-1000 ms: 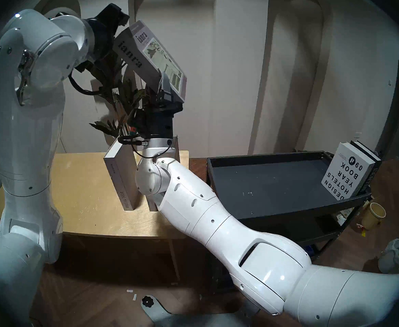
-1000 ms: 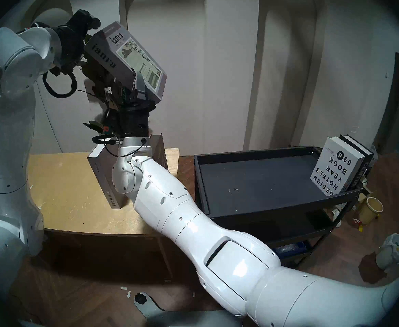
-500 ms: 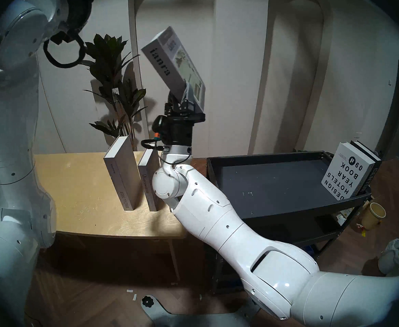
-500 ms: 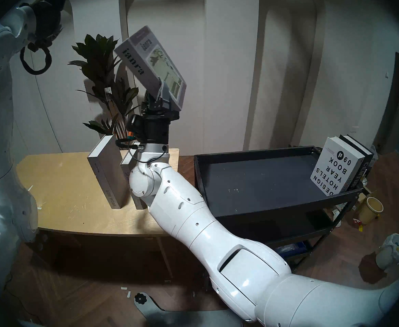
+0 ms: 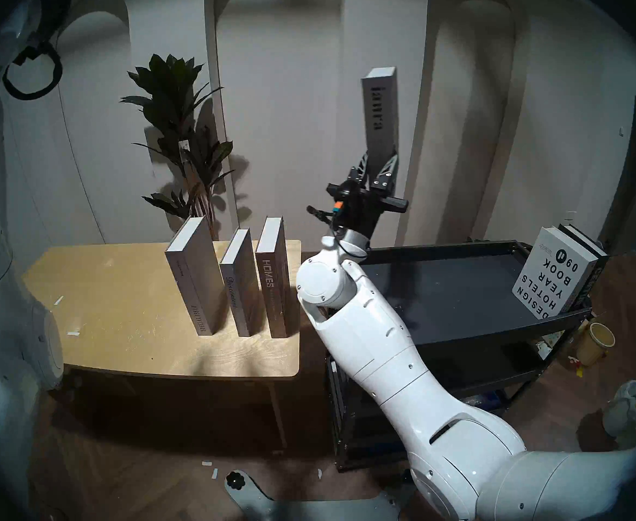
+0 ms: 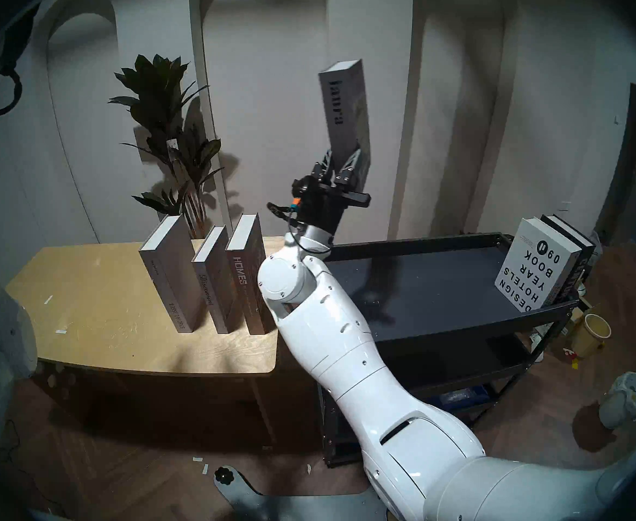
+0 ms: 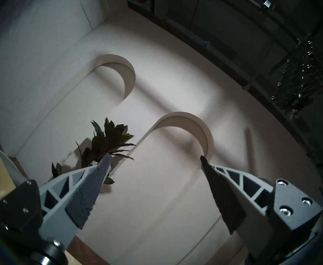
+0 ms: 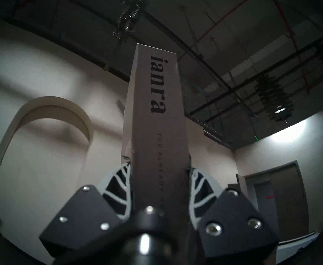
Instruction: Move the books from the display table onto the shelf, standing them upright with spines facing out and tallest at one end
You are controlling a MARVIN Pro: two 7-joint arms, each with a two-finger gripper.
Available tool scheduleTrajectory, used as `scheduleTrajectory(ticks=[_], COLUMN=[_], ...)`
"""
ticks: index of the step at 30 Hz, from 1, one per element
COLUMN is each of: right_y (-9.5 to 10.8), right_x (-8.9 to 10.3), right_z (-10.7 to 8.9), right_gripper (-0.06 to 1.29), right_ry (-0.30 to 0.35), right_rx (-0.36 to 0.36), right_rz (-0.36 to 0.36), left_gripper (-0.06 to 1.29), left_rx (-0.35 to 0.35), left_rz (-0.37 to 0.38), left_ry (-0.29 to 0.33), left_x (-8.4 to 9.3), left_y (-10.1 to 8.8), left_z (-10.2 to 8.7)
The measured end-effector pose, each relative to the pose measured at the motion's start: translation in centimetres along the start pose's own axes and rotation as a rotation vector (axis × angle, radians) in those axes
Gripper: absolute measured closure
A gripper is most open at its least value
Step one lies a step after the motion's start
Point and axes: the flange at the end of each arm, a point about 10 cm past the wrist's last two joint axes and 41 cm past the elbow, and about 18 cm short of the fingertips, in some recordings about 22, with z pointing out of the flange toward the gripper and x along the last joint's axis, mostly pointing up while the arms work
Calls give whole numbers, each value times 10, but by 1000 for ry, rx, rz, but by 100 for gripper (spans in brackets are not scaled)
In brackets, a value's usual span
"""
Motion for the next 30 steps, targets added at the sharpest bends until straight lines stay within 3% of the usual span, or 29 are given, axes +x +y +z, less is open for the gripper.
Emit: scheduleTrajectory(ticks=[6, 16, 30], right_y=[31, 75, 122], right_x=[-3, 0, -12], right_z=[28, 69, 97], right_gripper=[86, 86, 86], right_ry=[-2, 0, -71], right_rx=[-91, -182, -217], right_rz=[14, 34, 9], left_gripper=[0, 0, 0], left_rx=[44, 122, 213], left_rz=[58, 137, 222], left_ry=[-25, -79, -148], left_x=[-11, -31, -55], left_y=[-15, -42, -78], left_z=[12, 32, 53])
